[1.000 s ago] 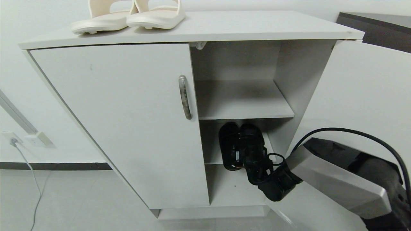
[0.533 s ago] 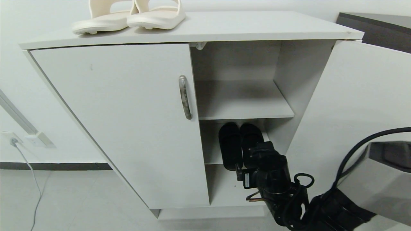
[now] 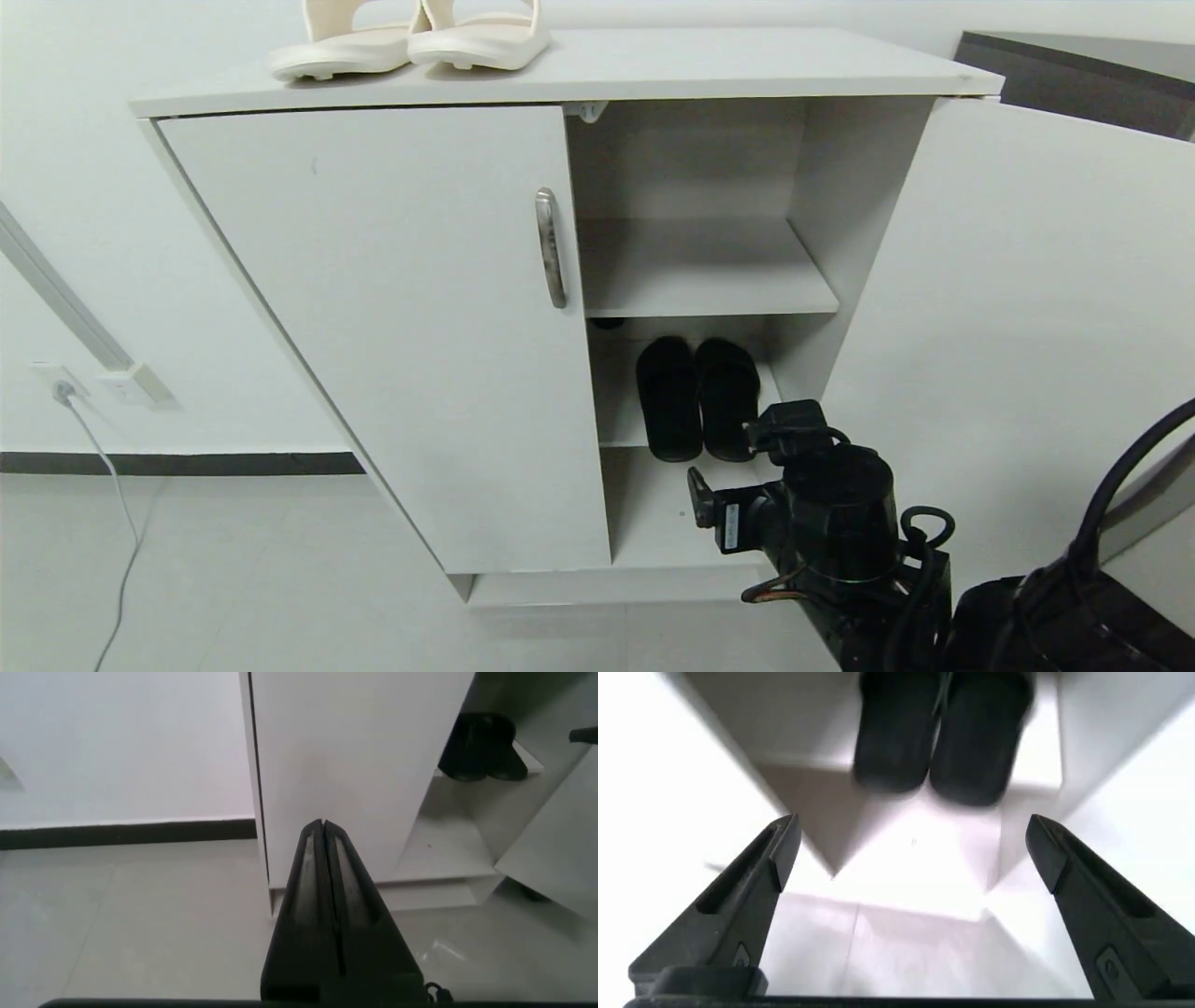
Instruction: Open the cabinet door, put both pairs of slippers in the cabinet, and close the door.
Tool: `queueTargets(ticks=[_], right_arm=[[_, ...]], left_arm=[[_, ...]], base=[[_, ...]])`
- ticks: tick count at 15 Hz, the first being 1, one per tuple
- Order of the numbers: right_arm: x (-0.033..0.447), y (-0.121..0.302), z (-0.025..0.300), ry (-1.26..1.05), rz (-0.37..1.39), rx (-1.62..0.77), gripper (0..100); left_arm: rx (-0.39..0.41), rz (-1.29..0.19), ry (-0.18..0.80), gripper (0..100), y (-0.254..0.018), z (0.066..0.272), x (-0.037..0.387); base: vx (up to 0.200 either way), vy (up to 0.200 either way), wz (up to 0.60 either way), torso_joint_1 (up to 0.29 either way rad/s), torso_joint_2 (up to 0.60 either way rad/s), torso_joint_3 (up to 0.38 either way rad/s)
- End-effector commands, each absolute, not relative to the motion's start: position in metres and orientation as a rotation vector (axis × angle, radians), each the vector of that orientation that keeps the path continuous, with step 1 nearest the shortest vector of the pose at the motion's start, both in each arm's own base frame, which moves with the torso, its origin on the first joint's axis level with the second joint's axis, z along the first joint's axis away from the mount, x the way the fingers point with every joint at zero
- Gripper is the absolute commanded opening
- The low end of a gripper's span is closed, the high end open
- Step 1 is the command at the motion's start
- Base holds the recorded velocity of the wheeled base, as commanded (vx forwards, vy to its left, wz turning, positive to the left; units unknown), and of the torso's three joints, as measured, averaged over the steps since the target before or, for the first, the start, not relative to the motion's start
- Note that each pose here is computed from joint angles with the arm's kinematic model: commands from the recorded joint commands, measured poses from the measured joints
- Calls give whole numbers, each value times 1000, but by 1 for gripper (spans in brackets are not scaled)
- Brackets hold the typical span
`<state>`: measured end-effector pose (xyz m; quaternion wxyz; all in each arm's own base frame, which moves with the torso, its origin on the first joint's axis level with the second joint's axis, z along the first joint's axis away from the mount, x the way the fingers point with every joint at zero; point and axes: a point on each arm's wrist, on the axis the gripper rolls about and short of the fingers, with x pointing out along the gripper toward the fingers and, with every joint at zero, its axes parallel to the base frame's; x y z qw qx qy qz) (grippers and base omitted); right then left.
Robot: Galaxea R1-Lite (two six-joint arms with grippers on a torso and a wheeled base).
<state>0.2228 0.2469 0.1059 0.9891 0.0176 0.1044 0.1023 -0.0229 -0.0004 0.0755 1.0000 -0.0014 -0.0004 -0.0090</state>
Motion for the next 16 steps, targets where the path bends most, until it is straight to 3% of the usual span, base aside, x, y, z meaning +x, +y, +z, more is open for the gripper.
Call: queueTargets(ticks=[1, 16], right_arm=[[221, 248, 107, 208, 211, 36, 100], [215, 246, 113, 194, 220, 29, 100]], left_arm=[[-3, -17, 0, 0, 0, 75, -23], [-2, -18, 0, 0, 0, 75, -23]], base=[[-200, 0, 0, 7, -2, 12], [0, 0, 0, 0, 0, 6]])
